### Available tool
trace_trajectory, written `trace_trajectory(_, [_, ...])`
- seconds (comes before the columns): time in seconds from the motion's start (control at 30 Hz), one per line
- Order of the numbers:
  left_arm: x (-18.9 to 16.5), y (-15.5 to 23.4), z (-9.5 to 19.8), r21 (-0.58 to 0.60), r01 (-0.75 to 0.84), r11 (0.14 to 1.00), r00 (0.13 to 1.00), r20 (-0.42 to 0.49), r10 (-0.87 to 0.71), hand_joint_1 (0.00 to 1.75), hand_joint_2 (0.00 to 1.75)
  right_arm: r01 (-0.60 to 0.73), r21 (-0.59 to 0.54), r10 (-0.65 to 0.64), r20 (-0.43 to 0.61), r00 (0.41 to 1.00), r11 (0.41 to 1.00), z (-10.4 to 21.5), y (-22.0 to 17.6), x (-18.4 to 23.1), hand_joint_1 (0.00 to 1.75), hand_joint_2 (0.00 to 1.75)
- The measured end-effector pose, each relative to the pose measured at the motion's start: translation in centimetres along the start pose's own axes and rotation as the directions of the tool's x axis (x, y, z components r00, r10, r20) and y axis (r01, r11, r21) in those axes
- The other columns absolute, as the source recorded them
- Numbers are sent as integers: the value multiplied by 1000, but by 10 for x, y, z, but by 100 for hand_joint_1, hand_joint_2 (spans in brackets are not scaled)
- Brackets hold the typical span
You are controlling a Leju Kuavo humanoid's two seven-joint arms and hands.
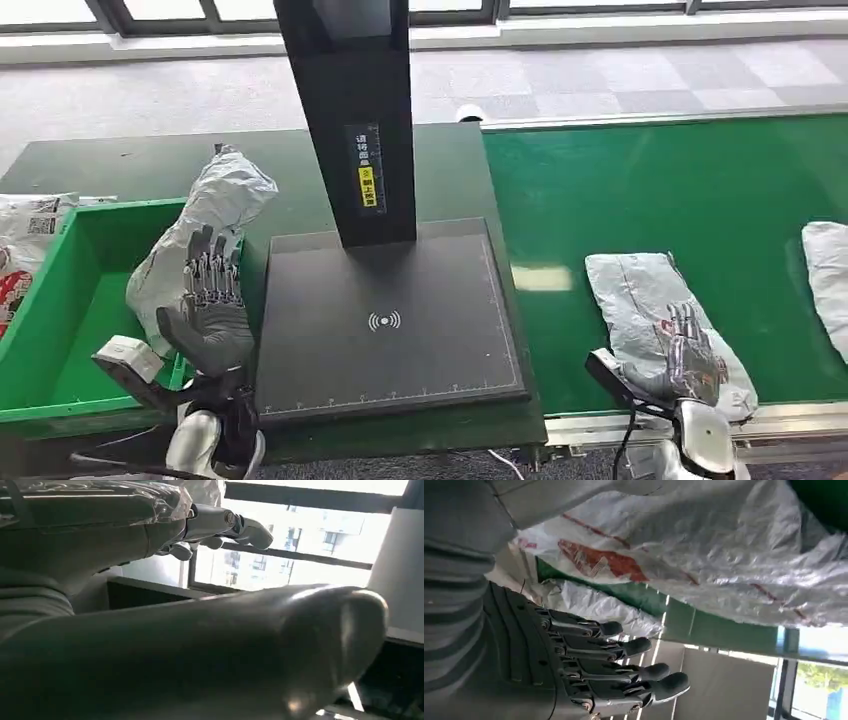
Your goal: Moved the parcel from conveyor to table for the left to box.
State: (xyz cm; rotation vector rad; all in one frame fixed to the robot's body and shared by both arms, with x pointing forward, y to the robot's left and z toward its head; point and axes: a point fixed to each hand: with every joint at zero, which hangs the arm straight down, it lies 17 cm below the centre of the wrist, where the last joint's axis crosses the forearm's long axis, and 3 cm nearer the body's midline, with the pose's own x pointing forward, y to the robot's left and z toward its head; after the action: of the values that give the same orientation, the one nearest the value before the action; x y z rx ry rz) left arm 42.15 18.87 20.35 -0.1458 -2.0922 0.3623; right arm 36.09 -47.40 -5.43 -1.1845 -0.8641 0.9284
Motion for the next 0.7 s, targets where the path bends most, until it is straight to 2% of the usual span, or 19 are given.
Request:
trace_trajectory(0.17, [-8,-9,2,-26,2,1000,1000,-17,-3,0,0,43,101,-43,1,999,994,6,40,8,0,175])
trace_trajectory(0.57, [-25,-20,6,-71,19,997,998,-59,-23,0,0,83,218,-79,-25,997,973,18,74,14,0,175])
trace_trajectory(0.6, [-27,-21,6,-76,22,997,998,-61,-27,0,0,81,228,-77,-26,997,970,19,77,15,175,175])
trace_trajectory(0.7, [-30,-24,4,-89,26,996,997,-63,-32,0,0,76,260,-77,-5,997,963,23,85,21,175,175])
